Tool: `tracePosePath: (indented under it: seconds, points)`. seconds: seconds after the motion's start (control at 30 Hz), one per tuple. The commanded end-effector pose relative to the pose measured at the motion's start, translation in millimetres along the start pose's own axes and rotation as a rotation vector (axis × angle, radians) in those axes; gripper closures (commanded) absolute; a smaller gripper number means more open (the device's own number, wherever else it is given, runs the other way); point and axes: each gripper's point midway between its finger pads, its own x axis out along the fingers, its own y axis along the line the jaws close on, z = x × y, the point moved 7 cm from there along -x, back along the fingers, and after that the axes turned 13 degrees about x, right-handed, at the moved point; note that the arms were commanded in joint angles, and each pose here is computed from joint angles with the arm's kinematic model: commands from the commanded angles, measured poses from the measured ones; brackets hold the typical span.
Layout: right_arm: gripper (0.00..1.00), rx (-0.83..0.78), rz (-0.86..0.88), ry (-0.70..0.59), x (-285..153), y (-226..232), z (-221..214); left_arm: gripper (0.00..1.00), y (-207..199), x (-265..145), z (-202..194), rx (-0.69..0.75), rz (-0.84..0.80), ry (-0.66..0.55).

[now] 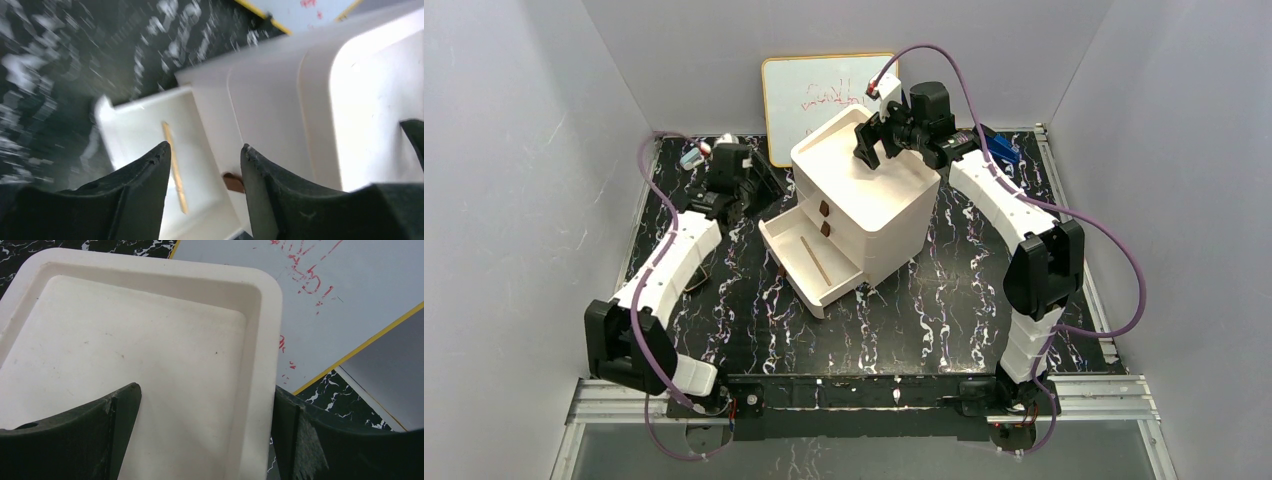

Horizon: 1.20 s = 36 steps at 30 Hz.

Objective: Organize the makeup

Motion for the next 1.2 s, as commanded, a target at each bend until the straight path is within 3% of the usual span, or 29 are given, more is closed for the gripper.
tracePosePath:
  seconds: [0.0,0.13,0.27,0.43,0.5,0.7,1.17]
  points:
    - [0.00,0.253,0.112,0.525,17.6,32.5,-138.9,0.46,45.2,-43.3,30.0,0.369,0.401,-0.042]
    - [0.00,0.250,0.112,0.522,17.9,32.5,-136.0,0.32,106.3,-68.6,20.0,0.438,0.674,0.046]
    - [0.00,0.251,0.124,0.511,18.4,33.2,-132.0,0.22,169.7,-76.1,-3.0,0.283,0.734,0.139]
    - [0.00,0.255,0.137,0.512,20.2,35.4,-132.3,0.10,218.1,-67.1,-39.9,0.204,0.838,0.295]
    - [0.00,0.253,0.138,0.510,19.4,36.4,-132.9,0.05,226.1,-59.8,-51.7,0.183,0.842,0.324]
    - [0.00,0.253,0.136,0.510,17.6,37.3,-135.0,0.05,235.9,-32.0,-74.8,0.152,0.781,0.414]
    - [0.00,0.257,0.135,0.521,18.5,37.5,-137.5,0.05,247.9,-6.4,-42.1,0.029,0.701,0.320]
